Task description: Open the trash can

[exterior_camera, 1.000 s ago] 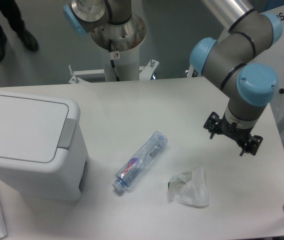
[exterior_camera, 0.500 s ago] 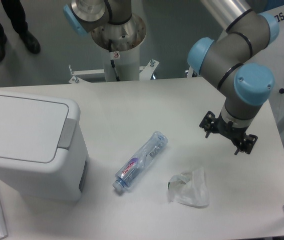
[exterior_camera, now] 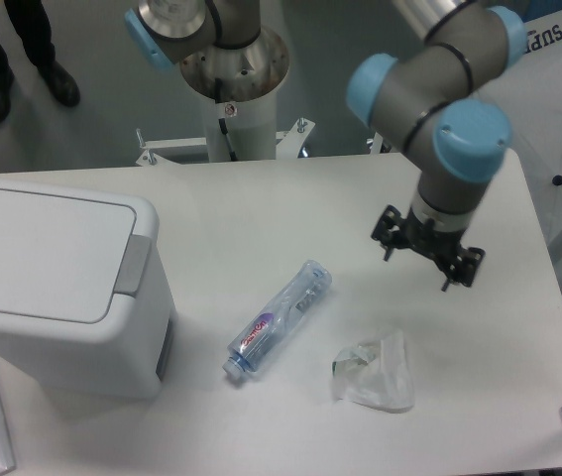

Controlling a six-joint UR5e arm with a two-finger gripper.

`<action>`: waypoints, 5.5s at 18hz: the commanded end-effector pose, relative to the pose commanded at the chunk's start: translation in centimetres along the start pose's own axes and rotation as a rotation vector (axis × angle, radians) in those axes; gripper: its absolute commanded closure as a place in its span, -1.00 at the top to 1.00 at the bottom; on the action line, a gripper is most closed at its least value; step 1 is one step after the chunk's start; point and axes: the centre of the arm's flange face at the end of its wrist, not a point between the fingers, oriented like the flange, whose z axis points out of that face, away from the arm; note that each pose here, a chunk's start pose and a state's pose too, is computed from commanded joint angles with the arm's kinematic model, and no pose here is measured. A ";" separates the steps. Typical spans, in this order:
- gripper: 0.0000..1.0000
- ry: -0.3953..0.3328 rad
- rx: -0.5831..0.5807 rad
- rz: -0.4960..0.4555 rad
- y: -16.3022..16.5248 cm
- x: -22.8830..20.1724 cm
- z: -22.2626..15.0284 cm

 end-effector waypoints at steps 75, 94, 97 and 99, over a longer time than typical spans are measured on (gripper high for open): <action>1.00 0.180 0.474 -0.582 -14.6 7.9 -16.6; 1.00 -0.039 0.200 -0.194 -3.2 -5.1 -7.0; 1.00 -0.037 0.130 -0.073 -1.9 -6.2 -4.5; 1.00 -0.053 0.034 -0.018 -1.1 -6.9 -3.2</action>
